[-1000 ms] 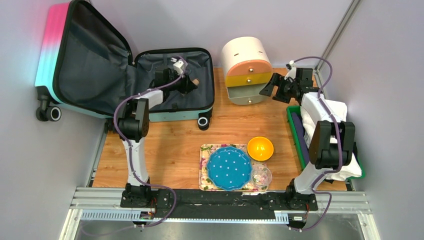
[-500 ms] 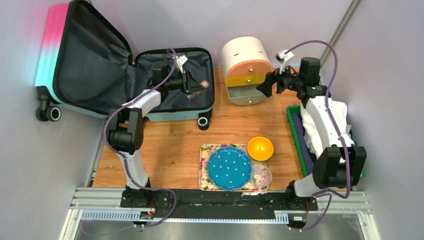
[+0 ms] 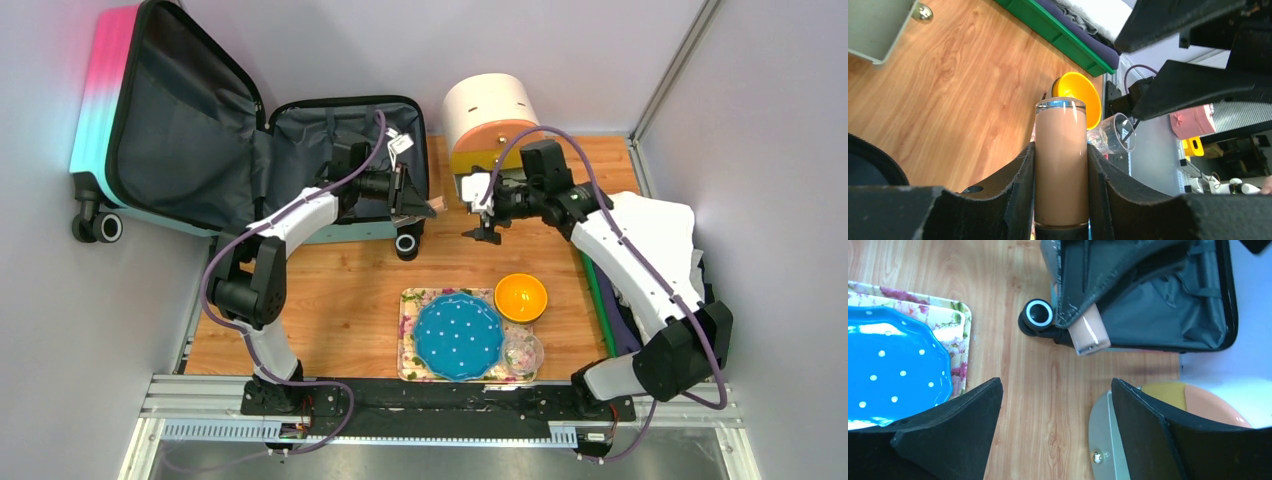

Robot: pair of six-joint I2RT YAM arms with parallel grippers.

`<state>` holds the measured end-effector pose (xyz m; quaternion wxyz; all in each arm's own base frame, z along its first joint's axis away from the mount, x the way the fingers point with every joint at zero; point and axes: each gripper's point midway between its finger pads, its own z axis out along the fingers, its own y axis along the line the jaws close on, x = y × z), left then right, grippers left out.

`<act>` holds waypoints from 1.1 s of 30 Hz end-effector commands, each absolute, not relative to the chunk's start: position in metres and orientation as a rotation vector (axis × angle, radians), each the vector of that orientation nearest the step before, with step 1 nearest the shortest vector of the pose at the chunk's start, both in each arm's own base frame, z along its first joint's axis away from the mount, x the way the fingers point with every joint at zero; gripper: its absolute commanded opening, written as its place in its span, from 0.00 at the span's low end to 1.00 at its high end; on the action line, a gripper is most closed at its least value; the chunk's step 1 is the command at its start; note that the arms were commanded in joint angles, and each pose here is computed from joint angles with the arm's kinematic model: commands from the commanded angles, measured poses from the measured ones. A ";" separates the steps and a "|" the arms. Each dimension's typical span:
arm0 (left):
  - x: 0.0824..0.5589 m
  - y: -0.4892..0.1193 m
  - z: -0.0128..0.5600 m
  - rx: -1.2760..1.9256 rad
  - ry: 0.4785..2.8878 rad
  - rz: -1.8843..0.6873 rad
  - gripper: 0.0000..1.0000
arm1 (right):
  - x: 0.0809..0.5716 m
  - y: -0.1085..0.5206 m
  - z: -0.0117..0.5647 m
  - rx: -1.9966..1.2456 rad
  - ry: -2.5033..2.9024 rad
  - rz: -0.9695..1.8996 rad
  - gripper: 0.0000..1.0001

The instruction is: Open, take out, and arrange the luggage

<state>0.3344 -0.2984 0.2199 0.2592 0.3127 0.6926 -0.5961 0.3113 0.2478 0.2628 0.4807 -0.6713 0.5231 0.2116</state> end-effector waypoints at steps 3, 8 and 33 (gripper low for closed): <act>0.312 -0.304 0.236 0.937 1.848 -1.627 0.00 | 0.312 0.262 0.255 -1.784 1.114 0.335 0.83; 0.302 -0.310 0.236 0.965 1.855 -1.631 0.00 | 0.318 0.272 0.248 -1.834 1.071 0.286 0.80; 0.297 -0.317 0.240 0.945 1.877 -1.629 0.02 | 0.335 0.298 0.226 -1.960 0.904 0.173 0.11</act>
